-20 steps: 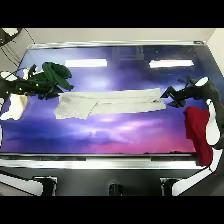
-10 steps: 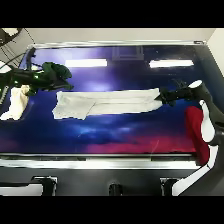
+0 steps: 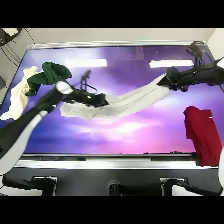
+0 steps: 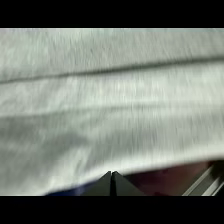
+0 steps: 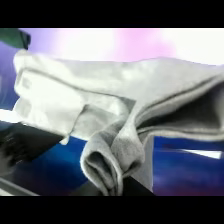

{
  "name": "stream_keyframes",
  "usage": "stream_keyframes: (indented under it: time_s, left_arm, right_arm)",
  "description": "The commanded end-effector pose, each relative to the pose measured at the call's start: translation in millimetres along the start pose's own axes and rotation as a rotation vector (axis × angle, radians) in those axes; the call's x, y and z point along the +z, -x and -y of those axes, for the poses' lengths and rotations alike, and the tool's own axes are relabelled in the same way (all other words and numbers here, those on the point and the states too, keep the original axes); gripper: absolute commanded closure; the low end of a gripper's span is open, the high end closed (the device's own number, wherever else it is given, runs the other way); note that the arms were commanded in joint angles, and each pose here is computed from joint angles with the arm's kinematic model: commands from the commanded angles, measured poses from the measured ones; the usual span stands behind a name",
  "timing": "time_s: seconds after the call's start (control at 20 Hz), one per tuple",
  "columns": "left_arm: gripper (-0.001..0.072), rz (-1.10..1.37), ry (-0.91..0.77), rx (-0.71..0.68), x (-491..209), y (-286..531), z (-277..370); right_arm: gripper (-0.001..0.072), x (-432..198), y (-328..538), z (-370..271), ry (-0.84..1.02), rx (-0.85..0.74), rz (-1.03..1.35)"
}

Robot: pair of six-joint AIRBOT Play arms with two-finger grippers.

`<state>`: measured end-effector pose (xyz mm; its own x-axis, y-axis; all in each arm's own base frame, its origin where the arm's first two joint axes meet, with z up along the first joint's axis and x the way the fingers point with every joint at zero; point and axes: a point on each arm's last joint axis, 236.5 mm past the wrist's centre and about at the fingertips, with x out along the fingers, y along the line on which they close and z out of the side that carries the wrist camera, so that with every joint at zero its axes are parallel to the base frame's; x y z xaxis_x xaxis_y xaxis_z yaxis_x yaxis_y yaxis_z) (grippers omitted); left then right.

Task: Fold the shirts.

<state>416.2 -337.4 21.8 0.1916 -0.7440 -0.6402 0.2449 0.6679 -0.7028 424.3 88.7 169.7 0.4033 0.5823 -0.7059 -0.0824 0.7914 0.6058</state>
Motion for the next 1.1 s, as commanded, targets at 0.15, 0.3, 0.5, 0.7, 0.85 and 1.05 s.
stream_keyframes:
  time_s: [0.15, 0.3, 0.5, 0.7, 0.85, 1.05]
  left_arm:
    - [0.0679, -0.164, 0.206, -0.173, -60.8, -102.0, 41.3]
    - [0.0678, -0.275, 0.231, -0.275, -106.3, -130.3, 72.2]
    - [0.0683, -0.157, 0.090, -0.295, -67.7, -110.8, 66.6]
    - [0.0683, 0.024, -0.084, -0.080, 16.7, -3.7, 6.5]
    - [0.0681, 0.215, -0.143, 0.114, 71.7, 121.0, -38.1]
    - [0.0681, 0.494, -0.141, 0.231, 96.8, 284.8, -48.2]
  right_arm:
    - [0.0662, -60.5, 70.0, -66.6, 0.115, -0.089, 0.031]
    - [0.0662, -65.0, 82.9, -68.5, 0.095, -0.115, 0.061]
    - [0.0662, -58.9, 63.8, -62.6, 0.068, -0.108, 0.026]
    - [0.0662, -37.8, -14.9, -101.0, 0.138, -0.017, 0.025]
    - [0.0661, -29.2, -103.6, -138.3, 0.132, 0.075, 0.038]
    - [0.0659, -66.7, -224.0, -160.6, -0.053, 0.217, -0.115]
